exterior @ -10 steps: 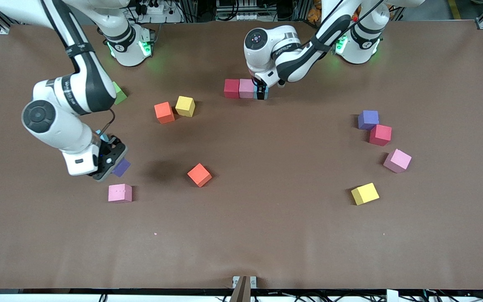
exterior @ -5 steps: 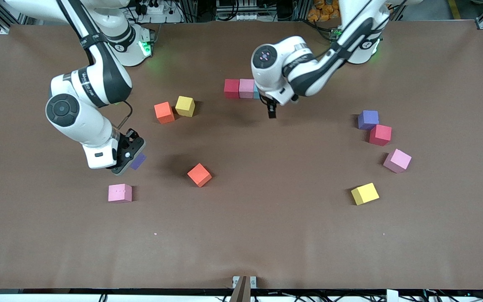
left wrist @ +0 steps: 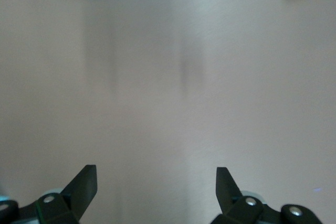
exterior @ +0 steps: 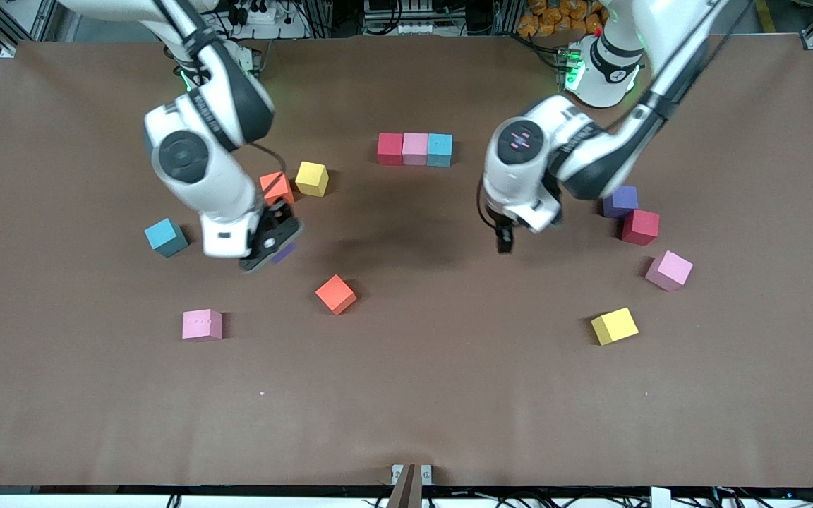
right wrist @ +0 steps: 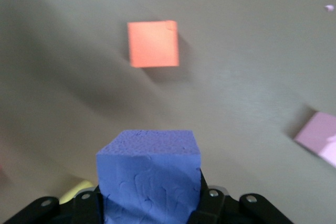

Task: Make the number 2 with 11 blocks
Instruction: 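Carry the purple cube toward the row while the left gripper grasps yellow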

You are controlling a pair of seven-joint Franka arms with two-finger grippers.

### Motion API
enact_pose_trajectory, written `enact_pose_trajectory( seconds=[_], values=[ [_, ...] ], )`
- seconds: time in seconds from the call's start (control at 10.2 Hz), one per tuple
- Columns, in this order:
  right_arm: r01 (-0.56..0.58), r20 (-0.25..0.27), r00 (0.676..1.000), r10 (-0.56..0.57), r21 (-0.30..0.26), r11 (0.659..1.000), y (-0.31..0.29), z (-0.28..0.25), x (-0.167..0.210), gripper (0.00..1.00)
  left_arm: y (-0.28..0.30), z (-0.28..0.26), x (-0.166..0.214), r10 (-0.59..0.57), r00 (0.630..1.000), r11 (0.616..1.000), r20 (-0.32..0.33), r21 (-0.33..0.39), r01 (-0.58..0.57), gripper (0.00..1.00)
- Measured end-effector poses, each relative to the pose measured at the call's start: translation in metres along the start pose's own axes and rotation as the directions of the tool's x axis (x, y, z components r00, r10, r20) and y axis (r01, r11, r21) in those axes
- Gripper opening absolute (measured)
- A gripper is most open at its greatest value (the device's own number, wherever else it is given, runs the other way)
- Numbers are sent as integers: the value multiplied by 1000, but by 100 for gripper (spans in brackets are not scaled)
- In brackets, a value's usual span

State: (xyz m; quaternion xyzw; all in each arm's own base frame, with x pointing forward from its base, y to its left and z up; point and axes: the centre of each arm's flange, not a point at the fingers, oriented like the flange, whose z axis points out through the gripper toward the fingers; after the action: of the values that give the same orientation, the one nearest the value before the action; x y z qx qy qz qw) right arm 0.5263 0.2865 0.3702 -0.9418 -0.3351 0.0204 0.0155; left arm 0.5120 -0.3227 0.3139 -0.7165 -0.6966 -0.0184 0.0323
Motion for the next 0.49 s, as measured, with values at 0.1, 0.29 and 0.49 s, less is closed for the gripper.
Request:
enact_pose_trajectory(
  seconds=[0.1,0.29,0.49],
  values=[
    [-45,-4,999,45,0,999,-30,1,6,58,20,-4,19,54,998,998,12,-9,-54,100],
    [-163,-11,987,163,6,987,-87,7,14,58,60,0,57,140,990,990,36,-18,-139,100],
    [-296,-49,953,298,42,954,-146,18,23,58,82,25,87,285,958,958,42,6,-285,100]
  ],
)
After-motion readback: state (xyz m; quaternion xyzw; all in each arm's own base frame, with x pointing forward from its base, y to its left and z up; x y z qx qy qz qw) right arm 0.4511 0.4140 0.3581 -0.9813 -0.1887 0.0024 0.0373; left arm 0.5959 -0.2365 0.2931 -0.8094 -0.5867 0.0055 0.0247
